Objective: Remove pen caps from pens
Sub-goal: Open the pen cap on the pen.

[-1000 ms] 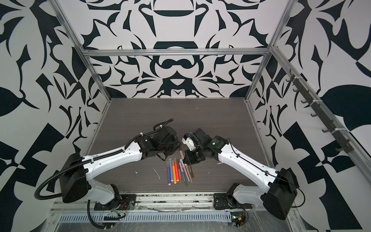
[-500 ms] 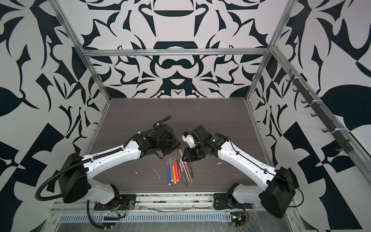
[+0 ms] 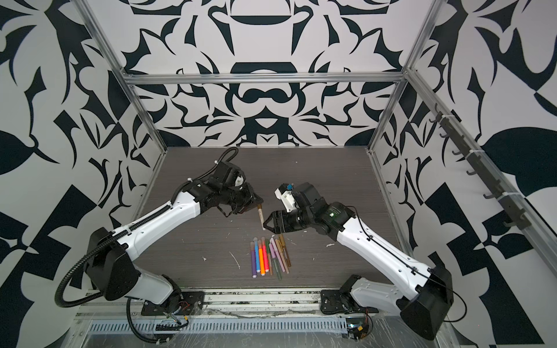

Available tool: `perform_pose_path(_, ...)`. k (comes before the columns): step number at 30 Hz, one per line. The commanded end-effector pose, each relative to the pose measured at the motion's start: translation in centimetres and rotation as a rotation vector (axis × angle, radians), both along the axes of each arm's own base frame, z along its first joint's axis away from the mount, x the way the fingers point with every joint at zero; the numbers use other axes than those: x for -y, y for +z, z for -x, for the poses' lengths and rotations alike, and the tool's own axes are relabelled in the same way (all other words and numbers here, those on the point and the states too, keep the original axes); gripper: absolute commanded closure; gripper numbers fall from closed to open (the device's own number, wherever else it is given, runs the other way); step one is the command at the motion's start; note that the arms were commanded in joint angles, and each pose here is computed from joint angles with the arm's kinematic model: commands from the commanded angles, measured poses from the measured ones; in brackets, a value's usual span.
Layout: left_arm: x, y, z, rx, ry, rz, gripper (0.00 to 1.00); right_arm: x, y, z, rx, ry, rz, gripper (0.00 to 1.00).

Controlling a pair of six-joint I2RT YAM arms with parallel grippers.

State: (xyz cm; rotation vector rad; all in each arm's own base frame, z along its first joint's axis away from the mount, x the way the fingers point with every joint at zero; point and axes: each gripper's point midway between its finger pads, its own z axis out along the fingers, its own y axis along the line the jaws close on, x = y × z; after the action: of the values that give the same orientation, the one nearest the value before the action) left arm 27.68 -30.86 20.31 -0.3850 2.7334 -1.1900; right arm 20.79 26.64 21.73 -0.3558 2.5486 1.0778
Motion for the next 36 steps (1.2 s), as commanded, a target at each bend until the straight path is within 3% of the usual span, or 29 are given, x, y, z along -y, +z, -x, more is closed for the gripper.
perform_pose_path(1, 0.0, 0.8, -0.3, 0.021, -0.072, 0.0, 1.0, -0.8, 1.7, -3.6, 0.019, -0.108, -0.064, 0.27)
perform_pose_path(4, -0.4, 0.4, -1.6, 0.035, -0.102, 0.01, 1.0, -1.7, 1.2, -5.2, 0.005, -0.101, -0.085, 0.27)
perform_pose_path(9, -1.2, 0.6, -4.4, 0.04, -0.092, 0.121, 1.0, -2.3, 1.5, -7.5, 0.041, -0.104, -0.043, 0.27)
perform_pose_path(12, -1.5, 1.7, -4.8, 0.08, -0.148, 0.086, 1.0, -2.4, 1.3, -8.7, 0.062, -0.103, -0.003, 0.27)
perform_pose_path(14, -1.5, 2.0, -4.7, 0.089, -0.202, 0.062, 1.0, -2.6, 0.7, -9.6, 0.056, -0.097, 0.001, 0.33)
perform_pose_path(17, -1.4, 2.1, -4.8, 0.07, -0.231, 0.077, 1.0, -4.3, 1.2, -10.6, 0.006, -0.05, -0.087, 0.43)
perform_pose_path(22, -2.0, 1.2, -5.6, 0.071, -0.233, 0.039, 1.0, -6.8, 1.5, -11.6, -0.035, -0.018, -0.177, 0.5)
perform_pose_path(28, -3.5, 0.0, -6.7, 0.062, -0.198, -0.075, 1.0, -6.1, 2.2, -12.7, -0.021, -0.116, -0.181, 0.51)
perform_pose_path(36, -5.1, -0.5, -8.4, 0.072, -0.131, -0.132, 1.0, -7.1, 3.0, -12.6, -0.013, -0.099, -0.174, 0.52)
